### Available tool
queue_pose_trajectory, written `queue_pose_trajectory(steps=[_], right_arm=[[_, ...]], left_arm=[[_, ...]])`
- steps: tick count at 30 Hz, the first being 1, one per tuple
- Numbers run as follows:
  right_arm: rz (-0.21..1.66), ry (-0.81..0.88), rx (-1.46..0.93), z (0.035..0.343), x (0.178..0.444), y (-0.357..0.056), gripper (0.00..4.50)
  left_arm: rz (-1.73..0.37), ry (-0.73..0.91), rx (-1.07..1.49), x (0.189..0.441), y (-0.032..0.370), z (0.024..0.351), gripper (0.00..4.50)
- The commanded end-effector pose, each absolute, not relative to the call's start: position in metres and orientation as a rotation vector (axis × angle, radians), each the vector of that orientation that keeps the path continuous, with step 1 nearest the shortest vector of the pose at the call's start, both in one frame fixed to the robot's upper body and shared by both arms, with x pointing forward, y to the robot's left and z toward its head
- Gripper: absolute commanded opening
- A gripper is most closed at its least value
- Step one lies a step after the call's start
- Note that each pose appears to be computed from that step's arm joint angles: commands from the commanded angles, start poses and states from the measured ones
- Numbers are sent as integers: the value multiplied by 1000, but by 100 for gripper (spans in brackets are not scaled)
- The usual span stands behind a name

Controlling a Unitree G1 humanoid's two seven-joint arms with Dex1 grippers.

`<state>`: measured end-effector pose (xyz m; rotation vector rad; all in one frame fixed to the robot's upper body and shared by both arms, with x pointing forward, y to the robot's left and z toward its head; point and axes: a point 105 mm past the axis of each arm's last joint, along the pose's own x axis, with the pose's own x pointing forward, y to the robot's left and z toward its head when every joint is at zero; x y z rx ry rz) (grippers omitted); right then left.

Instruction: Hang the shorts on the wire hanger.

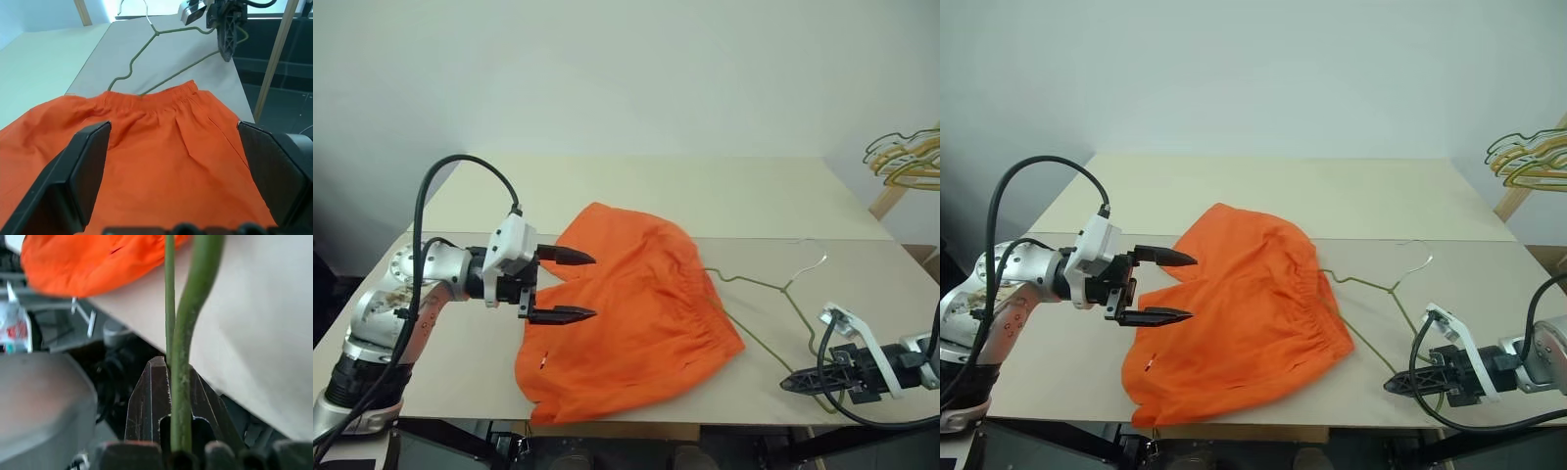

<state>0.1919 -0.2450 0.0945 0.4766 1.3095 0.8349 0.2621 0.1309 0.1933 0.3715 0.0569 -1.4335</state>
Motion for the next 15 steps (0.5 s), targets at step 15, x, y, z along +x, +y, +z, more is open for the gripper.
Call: queue_pose_trajectory(steps=[15], right_arm=[[916,1390,563,81,200,-228,0]], left_arm=[[-1430,-33,356,255,118,203,447]])
